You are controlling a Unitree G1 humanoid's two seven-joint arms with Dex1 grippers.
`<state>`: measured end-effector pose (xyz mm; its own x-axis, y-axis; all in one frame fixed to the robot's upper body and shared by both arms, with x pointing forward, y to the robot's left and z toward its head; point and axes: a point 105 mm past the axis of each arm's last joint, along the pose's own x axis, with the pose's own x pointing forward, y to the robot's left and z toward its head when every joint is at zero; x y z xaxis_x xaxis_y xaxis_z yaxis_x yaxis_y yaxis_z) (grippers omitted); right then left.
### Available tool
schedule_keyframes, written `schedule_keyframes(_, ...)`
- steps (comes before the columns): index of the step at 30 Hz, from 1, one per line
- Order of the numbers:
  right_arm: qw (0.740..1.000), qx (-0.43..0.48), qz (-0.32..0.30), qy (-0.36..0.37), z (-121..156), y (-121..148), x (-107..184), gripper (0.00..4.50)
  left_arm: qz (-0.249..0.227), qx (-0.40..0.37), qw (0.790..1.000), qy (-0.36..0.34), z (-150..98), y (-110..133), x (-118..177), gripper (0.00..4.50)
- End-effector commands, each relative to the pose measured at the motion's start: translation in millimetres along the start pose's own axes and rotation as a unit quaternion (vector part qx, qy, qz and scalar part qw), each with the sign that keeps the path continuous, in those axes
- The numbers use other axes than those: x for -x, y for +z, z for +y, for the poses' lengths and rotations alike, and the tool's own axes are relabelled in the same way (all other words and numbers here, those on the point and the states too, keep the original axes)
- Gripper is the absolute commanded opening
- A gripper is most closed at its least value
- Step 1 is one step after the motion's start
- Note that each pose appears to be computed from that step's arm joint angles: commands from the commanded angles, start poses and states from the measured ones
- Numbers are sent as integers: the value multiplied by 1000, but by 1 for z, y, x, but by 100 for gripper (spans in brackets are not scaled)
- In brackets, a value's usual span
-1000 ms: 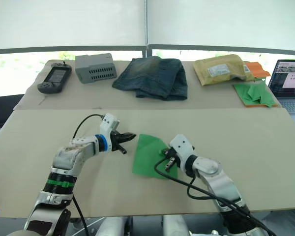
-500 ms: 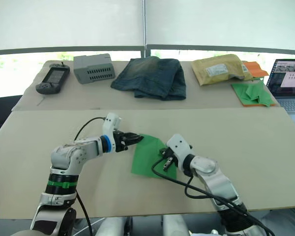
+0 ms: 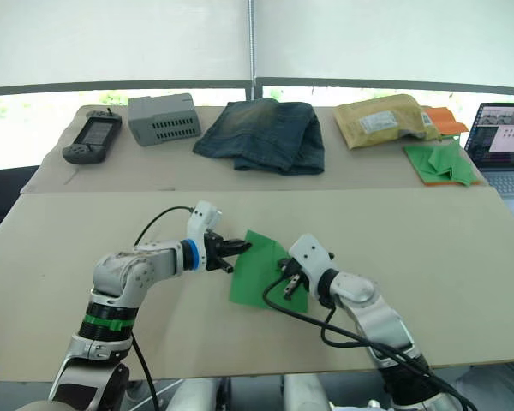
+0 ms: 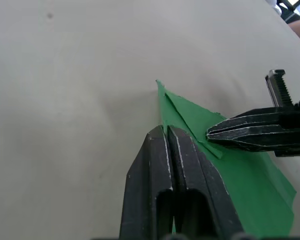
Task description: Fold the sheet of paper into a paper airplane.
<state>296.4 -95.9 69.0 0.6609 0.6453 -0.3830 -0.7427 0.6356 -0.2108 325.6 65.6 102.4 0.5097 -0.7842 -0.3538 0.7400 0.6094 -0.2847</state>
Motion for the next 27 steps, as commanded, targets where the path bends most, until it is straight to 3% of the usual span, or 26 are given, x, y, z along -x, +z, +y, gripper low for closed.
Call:
schedule_keyframes(1, 998, -20, 45, 35, 17, -25, -4, 0, -4, -115, 993, -12, -12, 8, 0, 3)
schedule_keyframes(4, 998, -19, 45, 37, 18, -24, -5, 0, 0, -179, 983, -30, -21, 6, -1, 3)
schedule_keyframes(12, 998, -18, 45, 34, 16, -23, -3, 0, 39, -254, 964, -63, -29, -17, -9, 3)
schedule_keyframes(20, 1000, -13, 26, 12, 8, -11, 2, 0, 78, -268, 959, -56, -20, -33, -18, 3)
schedule_keyframes(27, 999, -16, -38, -10, -19, 26, 5, 0, 83, -263, 960, -53, -17, -35, -20, 3)
